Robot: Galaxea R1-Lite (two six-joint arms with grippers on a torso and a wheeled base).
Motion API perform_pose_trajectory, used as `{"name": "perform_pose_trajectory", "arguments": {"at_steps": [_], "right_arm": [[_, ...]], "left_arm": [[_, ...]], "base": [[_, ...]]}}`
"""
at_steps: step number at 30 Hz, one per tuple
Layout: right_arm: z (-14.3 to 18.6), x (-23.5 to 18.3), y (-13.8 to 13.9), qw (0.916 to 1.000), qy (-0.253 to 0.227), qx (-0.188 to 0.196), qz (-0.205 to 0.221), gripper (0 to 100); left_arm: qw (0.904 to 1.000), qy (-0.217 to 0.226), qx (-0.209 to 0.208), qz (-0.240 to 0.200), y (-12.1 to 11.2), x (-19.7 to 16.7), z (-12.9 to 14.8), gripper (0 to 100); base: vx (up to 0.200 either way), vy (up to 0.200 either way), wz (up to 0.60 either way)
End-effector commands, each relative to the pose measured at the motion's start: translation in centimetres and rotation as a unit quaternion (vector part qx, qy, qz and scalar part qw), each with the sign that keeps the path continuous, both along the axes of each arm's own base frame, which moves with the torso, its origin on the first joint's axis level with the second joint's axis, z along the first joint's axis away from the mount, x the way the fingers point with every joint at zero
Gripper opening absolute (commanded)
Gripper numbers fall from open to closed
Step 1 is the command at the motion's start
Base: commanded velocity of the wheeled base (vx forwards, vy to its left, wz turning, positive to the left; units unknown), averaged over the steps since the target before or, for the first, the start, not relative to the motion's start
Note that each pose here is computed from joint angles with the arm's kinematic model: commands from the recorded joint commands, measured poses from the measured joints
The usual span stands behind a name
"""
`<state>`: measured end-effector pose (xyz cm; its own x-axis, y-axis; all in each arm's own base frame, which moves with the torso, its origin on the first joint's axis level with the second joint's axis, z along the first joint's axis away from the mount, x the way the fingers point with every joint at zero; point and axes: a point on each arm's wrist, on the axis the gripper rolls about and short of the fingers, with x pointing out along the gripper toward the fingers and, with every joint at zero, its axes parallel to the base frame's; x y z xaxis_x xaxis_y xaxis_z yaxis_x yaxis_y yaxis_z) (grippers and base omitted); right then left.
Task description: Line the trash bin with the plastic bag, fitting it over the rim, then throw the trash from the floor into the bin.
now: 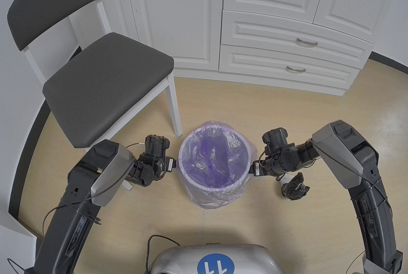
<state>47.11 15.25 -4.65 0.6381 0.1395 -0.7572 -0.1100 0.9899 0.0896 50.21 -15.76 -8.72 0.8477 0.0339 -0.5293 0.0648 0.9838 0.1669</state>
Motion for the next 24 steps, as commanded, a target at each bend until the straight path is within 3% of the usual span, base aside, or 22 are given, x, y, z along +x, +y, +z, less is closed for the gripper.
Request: {"name": "perform_pose_trajectory", "arguments": {"at_steps": [1, 8, 14, 19, 24], "right_arm": [[3.6, -0.7, -1.3, 0.9997, -0.020, -0.013, 0.010, 100], [8.1, -2.0, -5.5, 0.9975, -0.043, -0.053, 0.018, 100], [11.6, -3.3, -7.3, 0.9966, -0.067, -0.048, 0.000, 100], [14.4, -6.4, -7.9, 0.9948, -0.092, -0.046, -0.002, 100], [16.8, -11.6, -8.2, 0.9906, -0.131, -0.039, 0.007, 100]], "left_arm": [[0.9998, -0.001, -0.008, 0.016, 2.0, -1.7, 3.6, 100], [0.9993, -0.030, -0.019, 0.008, 2.7, -6.8, 6.2, 100], [0.9978, -0.049, -0.043, -0.010, 3.8, -10.5, 8.4, 100], [0.9953, -0.067, -0.062, -0.032, 4.5, -14.3, 10.5, 100], [0.9876, -0.090, -0.096, -0.085, 4.8, -19.4, 13.7, 100]], "base": [[0.000, 0.000, 0.00], [0.000, 0.000, 0.00], [0.000, 0.000, 0.00], [0.000, 0.000, 0.00], [0.000, 0.000, 0.00]]}}
